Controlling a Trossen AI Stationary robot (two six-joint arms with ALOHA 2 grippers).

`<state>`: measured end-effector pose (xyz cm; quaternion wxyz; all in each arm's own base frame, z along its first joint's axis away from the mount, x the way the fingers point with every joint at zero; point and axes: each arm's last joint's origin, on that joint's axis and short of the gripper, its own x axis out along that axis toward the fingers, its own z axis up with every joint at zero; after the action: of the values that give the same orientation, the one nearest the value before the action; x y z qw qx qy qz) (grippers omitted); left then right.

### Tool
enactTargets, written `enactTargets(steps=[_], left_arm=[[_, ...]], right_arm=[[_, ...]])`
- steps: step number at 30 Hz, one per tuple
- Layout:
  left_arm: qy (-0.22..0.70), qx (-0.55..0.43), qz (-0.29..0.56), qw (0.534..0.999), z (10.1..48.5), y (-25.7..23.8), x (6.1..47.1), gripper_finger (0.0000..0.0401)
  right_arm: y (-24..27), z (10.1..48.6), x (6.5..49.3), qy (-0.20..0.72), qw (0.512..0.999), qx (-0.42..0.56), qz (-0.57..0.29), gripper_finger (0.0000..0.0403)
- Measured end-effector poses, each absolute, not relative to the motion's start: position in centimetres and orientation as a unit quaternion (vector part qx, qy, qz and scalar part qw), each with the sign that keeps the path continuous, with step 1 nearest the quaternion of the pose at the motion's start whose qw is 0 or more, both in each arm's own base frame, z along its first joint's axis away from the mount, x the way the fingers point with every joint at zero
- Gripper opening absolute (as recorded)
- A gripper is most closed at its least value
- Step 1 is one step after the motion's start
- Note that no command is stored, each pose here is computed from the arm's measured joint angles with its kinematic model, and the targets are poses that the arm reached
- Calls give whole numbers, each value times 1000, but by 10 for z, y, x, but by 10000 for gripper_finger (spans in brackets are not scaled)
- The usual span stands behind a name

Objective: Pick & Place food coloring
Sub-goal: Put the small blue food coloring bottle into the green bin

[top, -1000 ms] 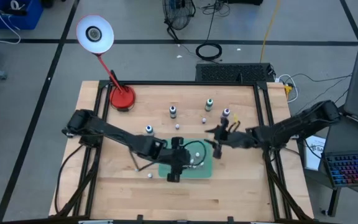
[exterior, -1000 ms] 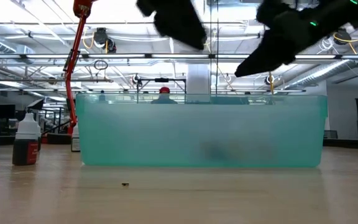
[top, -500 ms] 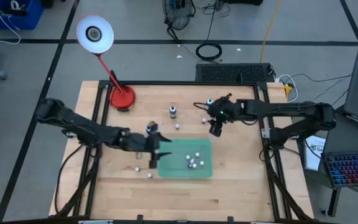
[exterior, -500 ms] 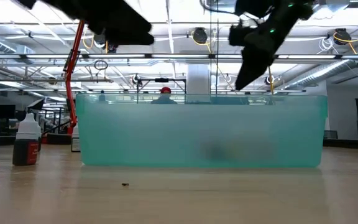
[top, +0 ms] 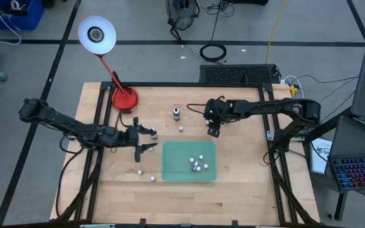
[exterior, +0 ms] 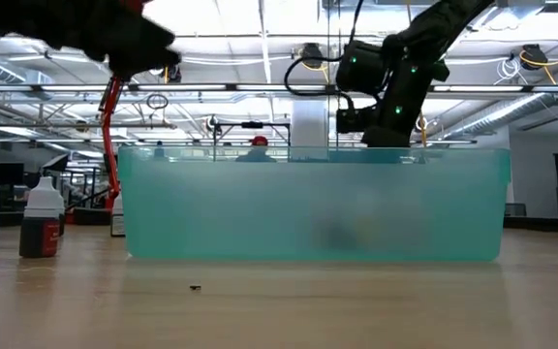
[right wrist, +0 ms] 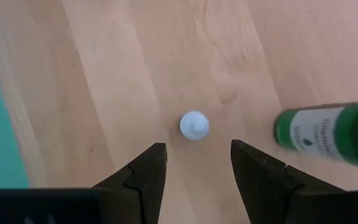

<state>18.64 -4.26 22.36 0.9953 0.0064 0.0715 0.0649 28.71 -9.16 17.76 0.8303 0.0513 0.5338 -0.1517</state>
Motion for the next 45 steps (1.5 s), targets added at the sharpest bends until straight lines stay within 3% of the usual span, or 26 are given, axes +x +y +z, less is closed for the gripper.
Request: enactTargets(steps=[8,24,45], left_arm=[[34,-22,107,993,203,-34,163,237],[59,-24,90,994,193,-36,159,237],[103,-24,165,981,190,-31,132,237]], right_arm=[[-94,160,295,546,824,45,-145,167],[-104,159,296,533,831,43,-154,167],[-104,159,297,523,838,66,-140,166]])
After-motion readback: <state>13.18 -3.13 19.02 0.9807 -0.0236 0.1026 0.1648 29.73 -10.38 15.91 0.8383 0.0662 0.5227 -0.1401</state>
